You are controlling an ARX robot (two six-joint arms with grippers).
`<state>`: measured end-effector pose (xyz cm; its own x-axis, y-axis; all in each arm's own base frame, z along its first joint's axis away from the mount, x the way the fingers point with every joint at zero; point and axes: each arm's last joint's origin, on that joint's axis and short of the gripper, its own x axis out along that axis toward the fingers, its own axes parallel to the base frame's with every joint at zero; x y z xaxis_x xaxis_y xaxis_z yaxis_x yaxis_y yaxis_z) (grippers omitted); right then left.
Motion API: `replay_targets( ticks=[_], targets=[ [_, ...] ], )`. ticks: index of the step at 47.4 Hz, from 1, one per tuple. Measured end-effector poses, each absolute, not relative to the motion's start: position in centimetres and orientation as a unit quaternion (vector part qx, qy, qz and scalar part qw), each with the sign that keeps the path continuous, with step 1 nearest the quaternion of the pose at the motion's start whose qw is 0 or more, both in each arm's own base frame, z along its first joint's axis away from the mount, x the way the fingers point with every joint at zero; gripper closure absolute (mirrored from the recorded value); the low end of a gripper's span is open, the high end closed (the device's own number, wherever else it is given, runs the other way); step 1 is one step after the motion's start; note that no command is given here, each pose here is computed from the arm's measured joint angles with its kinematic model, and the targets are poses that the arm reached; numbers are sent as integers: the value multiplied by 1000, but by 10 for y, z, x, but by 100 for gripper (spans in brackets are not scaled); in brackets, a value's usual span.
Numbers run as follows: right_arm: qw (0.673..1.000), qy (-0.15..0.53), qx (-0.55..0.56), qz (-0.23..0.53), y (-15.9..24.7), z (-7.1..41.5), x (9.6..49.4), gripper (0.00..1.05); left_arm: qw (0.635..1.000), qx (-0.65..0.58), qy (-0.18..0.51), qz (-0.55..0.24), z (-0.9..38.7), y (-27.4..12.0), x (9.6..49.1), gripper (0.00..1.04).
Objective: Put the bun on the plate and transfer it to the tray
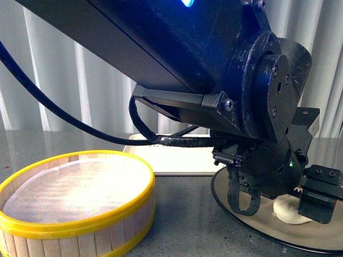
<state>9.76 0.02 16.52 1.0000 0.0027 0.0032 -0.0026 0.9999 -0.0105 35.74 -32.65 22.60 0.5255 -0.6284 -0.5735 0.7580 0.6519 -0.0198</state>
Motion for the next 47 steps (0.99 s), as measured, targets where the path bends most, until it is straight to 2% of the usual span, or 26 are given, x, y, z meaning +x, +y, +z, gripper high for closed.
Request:
replay_targets(
  ticks=[12, 22, 27, 30, 32, 35, 39, 47],
  targets=[
    [1000, -2, -5, 1, 0, 165, 98, 9, 865, 90, 282, -405, 232, -328, 358, 5],
    [1000, -2, -5, 1, 0, 165, 98, 9, 875, 51, 274, -395, 246, -320, 368, 7],
    [1000, -2, -5, 1, 0, 165, 98, 9, 898, 1, 239, -370, 268, -301, 379, 7],
    [1000, -2, -5, 1, 0, 165, 98, 9, 922, -36, 208, -325, 286, -280, 387, 7],
    [1000, -2, -5, 1, 0, 165, 98, 9, 944, -76, 183, -266, 301, -255, 395, 7],
    [1000, -2, -5, 1, 0, 165, 98, 9, 957, -111, 175, -203, 309, -230, 401, 7],
    [1000, -2, -5, 1, 0, 165, 98, 9, 966, -148, 180, -114, 310, -190, 409, 7],
    [1000, -2, -5, 2, 0, 165, 98, 9, 966, -174, 188, -42, 300, -149, 419, 7]
  ],
)
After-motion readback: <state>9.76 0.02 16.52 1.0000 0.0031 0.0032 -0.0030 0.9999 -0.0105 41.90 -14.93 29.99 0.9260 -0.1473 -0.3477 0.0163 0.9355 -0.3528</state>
